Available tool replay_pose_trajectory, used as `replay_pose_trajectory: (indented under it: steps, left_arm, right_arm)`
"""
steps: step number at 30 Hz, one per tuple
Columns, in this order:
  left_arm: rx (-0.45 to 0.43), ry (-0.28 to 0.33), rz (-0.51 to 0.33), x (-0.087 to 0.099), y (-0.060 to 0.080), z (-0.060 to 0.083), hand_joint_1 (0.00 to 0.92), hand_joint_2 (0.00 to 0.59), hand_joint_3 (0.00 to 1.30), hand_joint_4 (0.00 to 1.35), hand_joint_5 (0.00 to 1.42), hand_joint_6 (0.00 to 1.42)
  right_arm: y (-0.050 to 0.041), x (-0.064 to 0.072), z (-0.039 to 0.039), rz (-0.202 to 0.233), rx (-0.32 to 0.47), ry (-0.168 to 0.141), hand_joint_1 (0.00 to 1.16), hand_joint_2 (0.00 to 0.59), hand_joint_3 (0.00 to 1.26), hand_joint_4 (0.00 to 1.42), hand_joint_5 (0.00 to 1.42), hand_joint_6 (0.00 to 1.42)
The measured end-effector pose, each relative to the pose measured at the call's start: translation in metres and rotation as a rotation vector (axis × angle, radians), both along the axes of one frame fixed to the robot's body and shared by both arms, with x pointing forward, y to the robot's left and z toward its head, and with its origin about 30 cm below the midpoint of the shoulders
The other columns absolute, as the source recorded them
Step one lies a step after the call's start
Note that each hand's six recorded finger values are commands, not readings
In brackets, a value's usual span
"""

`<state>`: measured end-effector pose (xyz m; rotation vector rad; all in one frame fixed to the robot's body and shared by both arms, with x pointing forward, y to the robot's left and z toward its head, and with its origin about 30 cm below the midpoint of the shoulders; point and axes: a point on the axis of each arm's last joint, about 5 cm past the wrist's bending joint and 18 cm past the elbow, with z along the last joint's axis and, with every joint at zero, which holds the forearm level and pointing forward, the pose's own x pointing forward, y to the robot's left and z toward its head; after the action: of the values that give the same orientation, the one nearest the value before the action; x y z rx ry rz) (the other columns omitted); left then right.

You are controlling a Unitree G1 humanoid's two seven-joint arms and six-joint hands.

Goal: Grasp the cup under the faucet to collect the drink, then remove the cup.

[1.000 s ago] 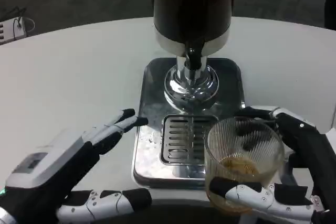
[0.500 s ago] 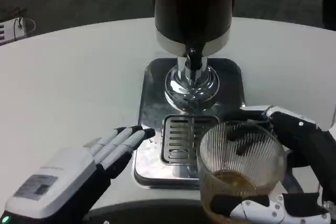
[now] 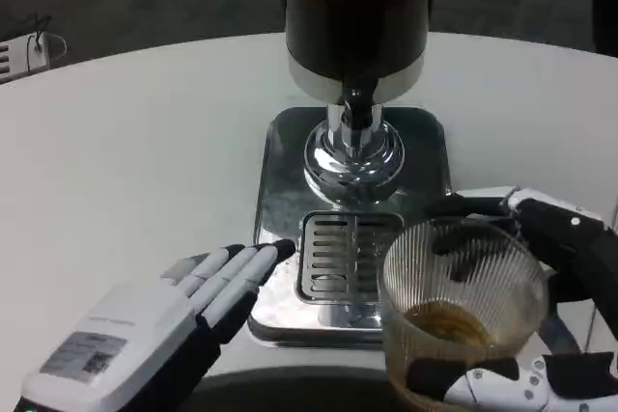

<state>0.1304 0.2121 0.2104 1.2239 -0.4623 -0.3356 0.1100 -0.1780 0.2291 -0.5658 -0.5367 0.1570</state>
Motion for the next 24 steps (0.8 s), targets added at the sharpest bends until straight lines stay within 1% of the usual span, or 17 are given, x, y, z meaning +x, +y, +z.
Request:
replay_pose_trajectory:
  steps: [4, 9, 24]
  left_arm:
    - [0.002, 0.007, -0.003, 0.0004, -0.0005, 0.0, 0.0, 0.069, 0.0, 0.0, 0.0, 0.0]
    - [0.017, 0.014, -0.009, 0.001, -0.0002, 0.0011, 0.0, 0.069, 0.0, 0.0, 0.0, 0.0]
    - [0.024, 0.019, -0.009, 0.0016, 0.0005, 0.0021, 0.0, 0.069, 0.0, 0.0, 0.0, 0.0]
  right_arm:
    - [-0.003, -0.0009, 0.0004, -0.015, -0.011, 0.003, 0.95, 0.23, 1.04, 1.25, 1.42, 1.42]
    - [-0.0037, -0.0009, 0.0007, -0.014, -0.02, 0.003, 0.95, 0.231, 1.04, 1.25, 1.42, 1.42]
    - [-0.0028, -0.002, 0.0008, -0.008, -0.02, 0.004, 0.95, 0.231, 1.05, 1.26, 1.42, 1.42]
